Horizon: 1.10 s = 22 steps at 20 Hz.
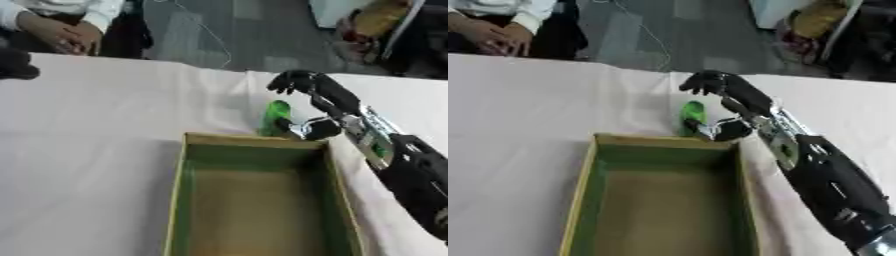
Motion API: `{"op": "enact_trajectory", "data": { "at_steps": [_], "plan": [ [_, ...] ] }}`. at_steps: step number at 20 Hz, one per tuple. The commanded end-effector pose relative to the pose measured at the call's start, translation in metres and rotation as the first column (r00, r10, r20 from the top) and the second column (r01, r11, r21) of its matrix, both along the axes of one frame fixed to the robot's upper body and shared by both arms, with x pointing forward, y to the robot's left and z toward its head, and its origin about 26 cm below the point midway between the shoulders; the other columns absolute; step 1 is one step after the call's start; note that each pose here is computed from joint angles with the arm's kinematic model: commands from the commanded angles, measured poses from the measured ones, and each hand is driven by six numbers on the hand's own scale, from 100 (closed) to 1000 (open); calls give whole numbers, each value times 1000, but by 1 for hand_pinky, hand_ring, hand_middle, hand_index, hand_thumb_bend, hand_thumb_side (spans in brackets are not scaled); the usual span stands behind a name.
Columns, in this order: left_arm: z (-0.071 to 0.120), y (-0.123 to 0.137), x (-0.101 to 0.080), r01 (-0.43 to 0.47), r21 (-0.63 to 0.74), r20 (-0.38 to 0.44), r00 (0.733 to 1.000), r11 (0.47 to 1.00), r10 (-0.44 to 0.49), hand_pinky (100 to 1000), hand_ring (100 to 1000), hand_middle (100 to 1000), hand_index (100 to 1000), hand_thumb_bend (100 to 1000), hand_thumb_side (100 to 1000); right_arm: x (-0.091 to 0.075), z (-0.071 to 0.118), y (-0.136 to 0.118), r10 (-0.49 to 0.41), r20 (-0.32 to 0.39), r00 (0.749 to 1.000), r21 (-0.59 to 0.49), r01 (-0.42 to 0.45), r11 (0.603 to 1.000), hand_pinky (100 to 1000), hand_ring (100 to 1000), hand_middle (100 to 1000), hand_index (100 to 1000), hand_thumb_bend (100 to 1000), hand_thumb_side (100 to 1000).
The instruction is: Pick up objects on the table and place them in the box.
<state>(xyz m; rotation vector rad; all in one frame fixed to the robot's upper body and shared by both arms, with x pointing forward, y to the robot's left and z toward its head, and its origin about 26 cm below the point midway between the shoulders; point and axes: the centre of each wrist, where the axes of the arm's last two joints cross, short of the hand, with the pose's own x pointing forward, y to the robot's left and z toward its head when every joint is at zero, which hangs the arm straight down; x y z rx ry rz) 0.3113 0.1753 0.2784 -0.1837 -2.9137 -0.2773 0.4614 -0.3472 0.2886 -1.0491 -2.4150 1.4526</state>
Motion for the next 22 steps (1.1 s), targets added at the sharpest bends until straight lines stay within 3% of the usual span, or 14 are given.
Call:
{"op": "enact_trajectory", "data": {
  "at_steps": [1, 9, 15, 16, 17, 19, 22],
  "plan": [
    [4, -1, -4, 14, 3, 19, 1000, 1000, -14, 640, 622, 779, 818, 316, 669, -6, 23, -8, -4, 65, 998, 8, 4, 1000, 495, 592, 680, 798, 340, 709],
    [7, -4, -4, 29, 7, 23, 999, 1000, -30, 641, 622, 780, 818, 315, 670, -7, 29, -7, 19, 80, 997, 21, -21, 1000, 485, 579, 663, 780, 321, 727],
    [7, -5, -4, 31, 6, 18, 999, 999, -32, 641, 622, 780, 817, 315, 671, -10, 39, -4, 57, 118, 991, 46, -62, 997, 472, 554, 619, 747, 244, 743],
    [7, -5, -4, 34, 6, 19, 999, 999, -34, 641, 622, 780, 817, 316, 671, -10, 40, -4, 59, 123, 991, 50, -66, 997, 470, 552, 618, 743, 169, 771],
    [7, -6, -4, 37, 6, 20, 999, 999, -37, 641, 622, 780, 817, 316, 671, -10, 41, -4, 62, 126, 990, 53, -69, 996, 469, 551, 619, 742, 151, 771],
    [8, -7, -4, 43, 7, 23, 999, 999, -43, 641, 622, 780, 817, 316, 671, -11, 41, -3, 65, 130, 989, 57, -73, 996, 468, 551, 620, 743, 148, 770],
    [10, -9, -5, 52, 4, 27, 998, 999, -52, 640, 621, 779, 817, 316, 673, -10, 40, -2, 68, 135, 989, 59, -76, 995, 463, 552, 633, 755, 225, 721]
  ]
}}
